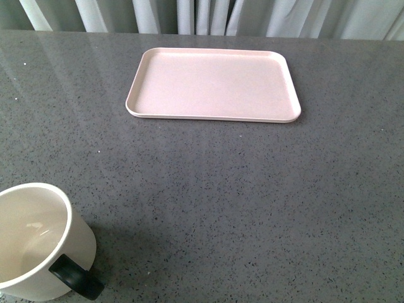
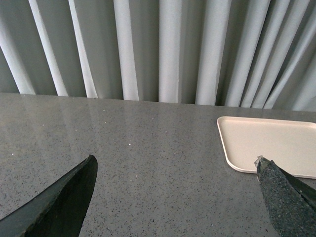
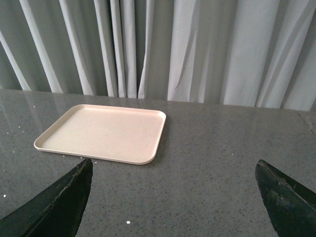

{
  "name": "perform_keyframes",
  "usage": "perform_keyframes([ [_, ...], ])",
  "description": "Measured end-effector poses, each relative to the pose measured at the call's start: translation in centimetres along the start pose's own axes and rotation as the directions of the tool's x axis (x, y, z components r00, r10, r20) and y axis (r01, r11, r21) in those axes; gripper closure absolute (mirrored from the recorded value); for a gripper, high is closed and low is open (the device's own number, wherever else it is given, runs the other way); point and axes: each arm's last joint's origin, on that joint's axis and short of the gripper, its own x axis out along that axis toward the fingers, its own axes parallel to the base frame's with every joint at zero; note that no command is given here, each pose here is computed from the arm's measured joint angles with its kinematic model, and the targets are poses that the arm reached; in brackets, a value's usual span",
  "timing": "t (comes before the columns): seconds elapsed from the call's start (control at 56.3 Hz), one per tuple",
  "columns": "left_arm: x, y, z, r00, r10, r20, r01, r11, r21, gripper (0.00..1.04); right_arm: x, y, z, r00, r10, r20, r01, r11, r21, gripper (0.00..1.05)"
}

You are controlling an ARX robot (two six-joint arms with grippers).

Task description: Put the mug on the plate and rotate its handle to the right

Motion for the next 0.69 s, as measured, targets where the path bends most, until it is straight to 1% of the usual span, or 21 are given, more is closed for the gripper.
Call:
perform_keyframes([
  [0.391,0.0,0.0,0.0,1.0,0.0,0.0,0.0,1.0,0.0,0.09,0.0,0.0,0.0,1.0,0.0,0.0,0.0,1.0,0.0,0.09],
  [0.409,0.0,0.0,0.0,1.0,-0.011,-0.012,0.011,1.0,0.002,0.09,0.0,0.0,0.0,1.0,0.0,0.0,0.0,1.0,0.0,0.09],
  [0.426,0.0,0.0,-0.1,0.997,-0.042,-0.071,0.043,0.999,0.007,0.09,0.0,0.0,0.0,1.0,0.0,0.0,0.0,1.0,0.0,0.09],
  [0.444,0.0,-0.2,0.0,0.973,-0.114,-0.199,0.114,0.993,-0.013,0.09,0.0,0.0,0.0,1.0,-0.001,0.0,0.001,1.0,0.0,0.09],
  [0.462,0.0,-0.2,0.1,0.962,-0.13,-0.24,0.128,0.991,-0.021,0.09,0.0,0.0,0.0,1.0,0.0,0.0,0.0,1.0,0.0,0.09],
  [0.48,0.2,-0.4,0.3,0.929,-0.168,-0.33,0.162,0.986,-0.045,0.09,0.0,0.0,0.0,1.0,0.0,0.0,0.0,1.0,0.0,0.09],
  [0.498,0.2,-0.5,0.4,0.912,-0.181,-0.369,0.173,0.983,-0.056,0.09,0.0,0.0,0.0,1.0,0.001,0.0,-0.001,1.0,0.0,0.09],
  [0.515,0.6,-0.7,0.6,0.857,-0.211,-0.469,0.195,0.977,-0.082,0.09,0.0,0.0,0.0,1.0,0.001,0.0,-0.001,1.0,0.0,0.09],
  [0.533,0.9,-0.8,0.8,0.828,-0.221,-0.515,0.203,0.975,-0.092,0.09,0.0,0.0,0.0,1.0,0.001,0.0,-0.001,1.0,0.0,0.09],
  [0.551,1.1,-0.9,0.8,0.817,-0.225,-0.532,0.207,0.974,-0.095,0.09,0.0,0.0,0.0,1.0,0.001,0.0,-0.001,1.0,0.0,0.09],
  [0.569,1.7,-1.1,0.9,0.791,-0.233,-0.566,0.215,0.971,-0.099,0.09,0.0,0.0,0.0,1.0,0.001,0.0,-0.001,1.0,0.0,0.09],
  [0.693,4.4,-1.9,1.0,0.741,-0.248,-0.624,0.243,0.965,-0.096,0.09,0.0,0.0,0.0,1.0,0.0,0.0,0.0,1.0,0.0,0.09],
])
